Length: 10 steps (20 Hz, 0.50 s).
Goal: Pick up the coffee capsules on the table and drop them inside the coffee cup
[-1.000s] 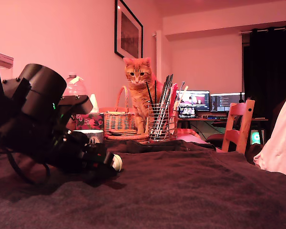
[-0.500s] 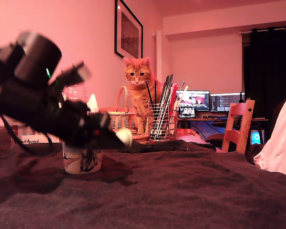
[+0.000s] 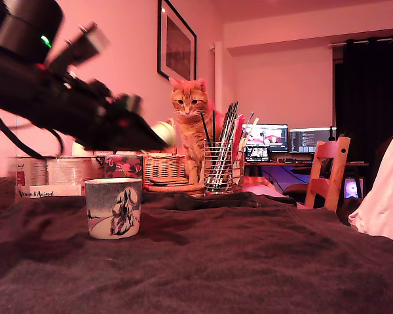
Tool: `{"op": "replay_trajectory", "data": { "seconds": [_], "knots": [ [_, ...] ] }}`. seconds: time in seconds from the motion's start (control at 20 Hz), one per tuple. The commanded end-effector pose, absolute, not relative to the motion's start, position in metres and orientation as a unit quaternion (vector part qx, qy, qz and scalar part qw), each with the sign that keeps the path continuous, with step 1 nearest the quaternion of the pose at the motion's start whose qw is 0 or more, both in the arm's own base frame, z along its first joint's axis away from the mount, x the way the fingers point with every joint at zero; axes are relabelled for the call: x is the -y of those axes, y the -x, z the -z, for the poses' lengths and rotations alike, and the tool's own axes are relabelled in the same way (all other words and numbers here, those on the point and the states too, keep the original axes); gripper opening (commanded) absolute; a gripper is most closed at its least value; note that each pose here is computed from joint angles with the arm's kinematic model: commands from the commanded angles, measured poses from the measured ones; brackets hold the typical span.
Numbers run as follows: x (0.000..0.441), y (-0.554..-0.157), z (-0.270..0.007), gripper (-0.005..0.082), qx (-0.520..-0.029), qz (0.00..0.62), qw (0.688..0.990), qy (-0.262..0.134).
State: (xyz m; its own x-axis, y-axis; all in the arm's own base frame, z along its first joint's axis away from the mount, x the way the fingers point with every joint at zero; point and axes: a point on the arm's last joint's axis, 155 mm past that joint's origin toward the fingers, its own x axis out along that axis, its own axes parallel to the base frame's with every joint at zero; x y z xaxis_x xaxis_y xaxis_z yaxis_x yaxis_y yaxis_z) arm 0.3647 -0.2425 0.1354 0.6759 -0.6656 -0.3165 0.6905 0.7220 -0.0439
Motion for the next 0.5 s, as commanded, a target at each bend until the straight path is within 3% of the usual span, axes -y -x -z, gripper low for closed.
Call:
{"op": "replay_trajectory", "data": {
  "seconds": [0.0, 0.25, 0.45],
  "knots": [
    [0.226, -0.373, -0.135, 0.0036, -0.16, 0.351, 0.922, -0.039],
    [0.183, -0.392, -0.129, 0.0036, -0.178, 0.299, 0.937, -0.03],
    [0.174, -0.394, -0.123, 0.0036, -0.192, 0.289, 0.937, -0.027]
  ]
}}
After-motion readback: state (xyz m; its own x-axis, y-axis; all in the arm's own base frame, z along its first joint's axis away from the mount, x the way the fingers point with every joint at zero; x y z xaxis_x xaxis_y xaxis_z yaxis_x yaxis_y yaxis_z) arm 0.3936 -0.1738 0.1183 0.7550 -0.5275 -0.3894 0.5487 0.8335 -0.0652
